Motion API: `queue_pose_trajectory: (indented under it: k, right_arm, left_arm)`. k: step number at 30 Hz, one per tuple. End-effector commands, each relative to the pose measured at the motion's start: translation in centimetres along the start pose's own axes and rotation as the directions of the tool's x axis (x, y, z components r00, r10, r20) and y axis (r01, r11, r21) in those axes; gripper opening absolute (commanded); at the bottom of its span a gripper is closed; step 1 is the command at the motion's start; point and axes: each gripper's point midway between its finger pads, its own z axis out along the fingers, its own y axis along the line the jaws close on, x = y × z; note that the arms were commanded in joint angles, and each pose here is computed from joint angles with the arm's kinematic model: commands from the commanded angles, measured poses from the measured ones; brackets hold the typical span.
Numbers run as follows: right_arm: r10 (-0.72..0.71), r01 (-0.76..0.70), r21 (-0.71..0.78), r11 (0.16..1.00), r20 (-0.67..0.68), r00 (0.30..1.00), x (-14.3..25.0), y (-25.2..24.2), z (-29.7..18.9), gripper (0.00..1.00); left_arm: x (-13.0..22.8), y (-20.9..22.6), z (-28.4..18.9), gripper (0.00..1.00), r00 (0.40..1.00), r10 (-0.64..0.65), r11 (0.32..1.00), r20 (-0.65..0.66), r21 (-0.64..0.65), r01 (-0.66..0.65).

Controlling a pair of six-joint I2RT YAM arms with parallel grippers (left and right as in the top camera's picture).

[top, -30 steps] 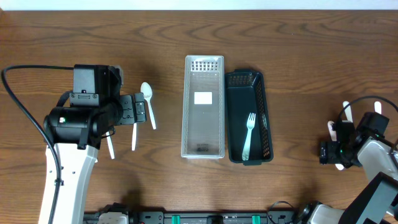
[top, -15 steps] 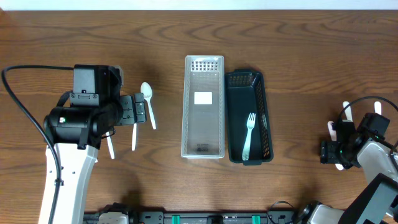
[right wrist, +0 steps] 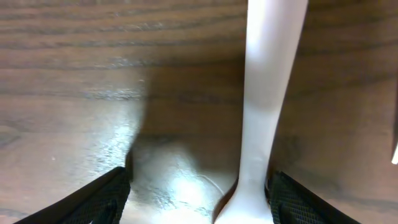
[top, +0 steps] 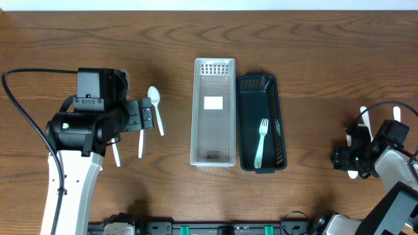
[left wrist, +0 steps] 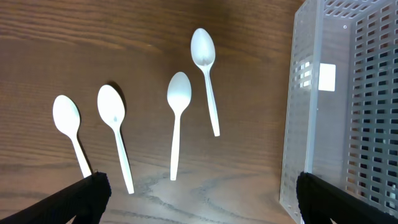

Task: Pack container
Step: 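Move the right gripper back over the white spoon on the right, then lower the right gripper and grasp the white spoon by its bowl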

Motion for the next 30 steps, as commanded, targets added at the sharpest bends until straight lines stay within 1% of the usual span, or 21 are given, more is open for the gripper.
queue_pose_trajectory:
  k: [1,4,7,10,12,14,15,17,19,20,25,30]
  right_arm:
    - [0.005,-0.007,-0.099,0.995,-0.013,1.000,1.0,1.9,0.7,0.74]
    - [0.009,-0.010,-0.119,0.993,-0.014,1.000,1.1,2.3,0.7,0.71]
    - [0.050,-0.053,-0.122,0.991,-0.026,0.998,1.3,2.4,0.6,0.69]
    - [0.100,-0.103,-0.121,0.987,-0.032,0.994,1.3,2.4,0.6,0.64]
    - [0.129,-0.133,-0.119,0.984,-0.036,0.991,1.3,2.4,0.6,0.64]
    - [0.151,-0.155,-0.100,0.983,-0.047,0.987,1.5,2.1,0.7,0.69]
    - [0.171,-0.176,-0.076,0.981,-0.065,0.983,1.9,1.7,0.7,0.77]
    - [0.276,-0.277,-0.004,0.961,-0.094,0.957,2.6,0.8,0.7,0.84]
    - [0.385,-0.383,0.041,0.923,-0.097,0.918,2.8,0.3,0.7,0.98]
    - [0.422,-0.420,0.045,0.907,-0.095,0.902,2.8,0.3,0.7,0.99]
    - [0.501,-0.493,0.095,0.865,-0.124,0.856,4.0,0.1,0.5,0.99]
    - [0.511,-0.501,0.102,0.860,-0.161,0.845,5.2,0.6,0.8,0.99]
  left_arm:
    - [-0.4,0.2,-0.3,0.98,1.000,-0.002,1.000,0.010,-0.009,0.002]
    - [-0.4,0.2,-0.3,0.98,1.000,-0.002,1.000,0.010,-0.009,0.002]
    - [-0.4,0.2,-0.3,0.98,1.000,-0.002,1.000,0.010,-0.009,0.002]
    - [-0.4,0.2,-0.3,0.98,1.000,-0.002,1.000,0.010,-0.009,0.002]
    - [-0.4,0.2,-0.3,0.98,1.000,-0.002,1.000,0.010,-0.009,0.002]
    - [-0.4,0.2,-0.3,0.98,1.000,-0.002,1.000,0.010,-0.009,0.002]
    - [-0.4,0.2,-0.3,0.98,1.000,-0.002,1.000,0.010,-0.009,0.002]
    - [-0.4,0.2,-0.3,0.98,1.000,-0.002,1.000,0.010,-0.009,0.002]
    - [-0.4,0.2,-0.3,0.98,1.000,-0.002,1.000,0.010,-0.009,0.002]
    - [-0.4,0.2,-0.3,0.98,1.000,-0.002,1.000,0.010,-0.009,0.002]
    - [-0.4,0.2,-0.3,0.98,1.000,-0.002,1.000,0.010,-0.009,0.002]
    - [-0.4,0.2,-0.3,0.98,1.000,-0.002,1.000,0.010,-0.009,0.002]
